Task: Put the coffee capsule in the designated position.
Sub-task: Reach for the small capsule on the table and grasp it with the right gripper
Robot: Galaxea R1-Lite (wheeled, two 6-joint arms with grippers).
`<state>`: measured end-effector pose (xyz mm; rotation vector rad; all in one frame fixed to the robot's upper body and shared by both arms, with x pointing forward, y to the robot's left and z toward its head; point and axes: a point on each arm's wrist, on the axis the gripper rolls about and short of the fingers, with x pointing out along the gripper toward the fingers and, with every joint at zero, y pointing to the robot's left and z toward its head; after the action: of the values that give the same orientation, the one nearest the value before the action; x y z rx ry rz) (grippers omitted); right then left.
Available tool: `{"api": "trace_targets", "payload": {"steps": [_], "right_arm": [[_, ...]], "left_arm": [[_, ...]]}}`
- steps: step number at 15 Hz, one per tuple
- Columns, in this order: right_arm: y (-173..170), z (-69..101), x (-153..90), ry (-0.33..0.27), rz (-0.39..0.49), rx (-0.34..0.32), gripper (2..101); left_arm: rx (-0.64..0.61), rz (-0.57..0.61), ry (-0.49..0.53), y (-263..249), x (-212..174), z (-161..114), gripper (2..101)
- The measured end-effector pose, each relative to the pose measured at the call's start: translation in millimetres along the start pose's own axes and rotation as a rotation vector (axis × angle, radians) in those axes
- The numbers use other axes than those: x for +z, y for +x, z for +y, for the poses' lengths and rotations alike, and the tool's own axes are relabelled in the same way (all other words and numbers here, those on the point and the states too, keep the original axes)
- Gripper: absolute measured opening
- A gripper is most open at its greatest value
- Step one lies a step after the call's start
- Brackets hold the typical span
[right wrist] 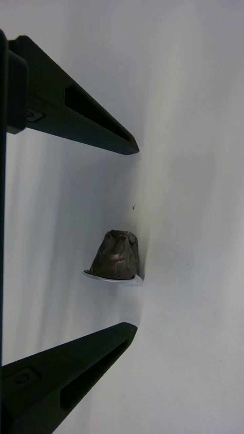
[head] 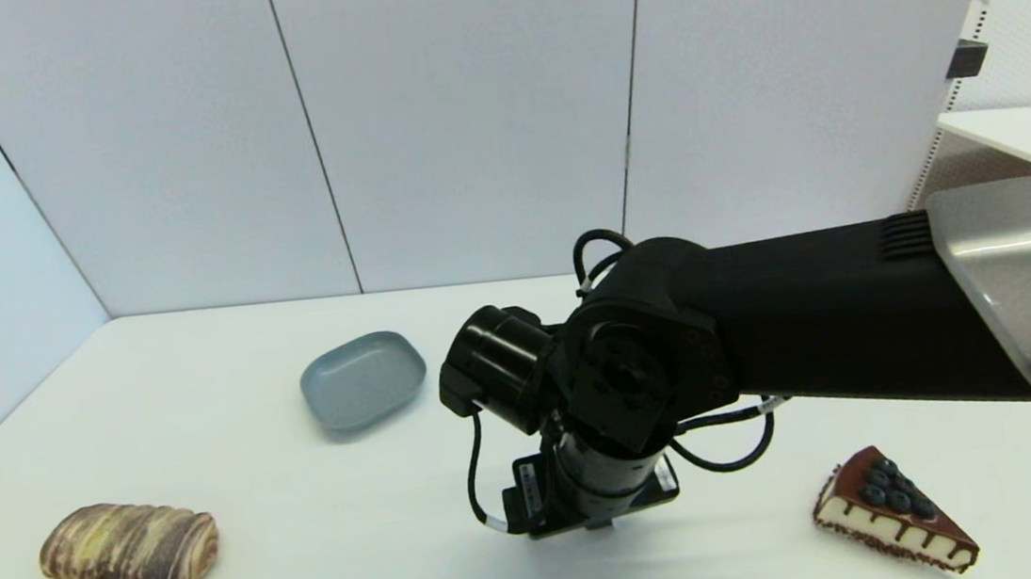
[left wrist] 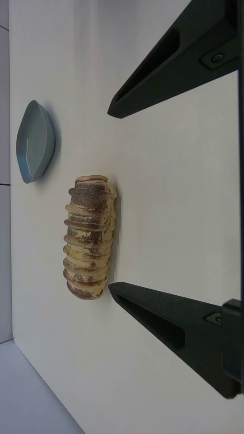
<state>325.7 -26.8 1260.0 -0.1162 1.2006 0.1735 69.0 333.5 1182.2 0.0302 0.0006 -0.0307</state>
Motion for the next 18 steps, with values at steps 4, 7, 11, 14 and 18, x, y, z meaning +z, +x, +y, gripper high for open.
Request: {"api": "trace_targets", "payload": {"steps": [4, 7, 11, 14, 18], "right_arm": [[1.1, -0.9, 0.3, 0.002, 0.003, -0.002, 98.0], [2.8, -1.8, -0.5, 0.001, 0.01, -0.008, 98.0], [4.1, -2.8, -1.0, 0.002, 0.019, -0.007, 98.0], [4.5, -3.2, -1.1, 0.002, 0.021, -0.008, 98.0], [5.1, -2.8, -1.1, 0.002, 0.021, -0.009, 97.6]], "left_arm": [[0.0, 0.0, 0.0, 0.0, 0.0, 0.0, 97.8], [0.0, 0.0, 0.0, 0.0, 0.0, 0.0, 97.8], [0.0, 0.0, 0.0, 0.0, 0.0, 0.0, 97.8], [0.0, 0.0, 0.0, 0.0, 0.0, 0.0, 97.8], [0.0, 0.0, 0.0, 0.0, 0.0, 0.0, 97.8]]}}
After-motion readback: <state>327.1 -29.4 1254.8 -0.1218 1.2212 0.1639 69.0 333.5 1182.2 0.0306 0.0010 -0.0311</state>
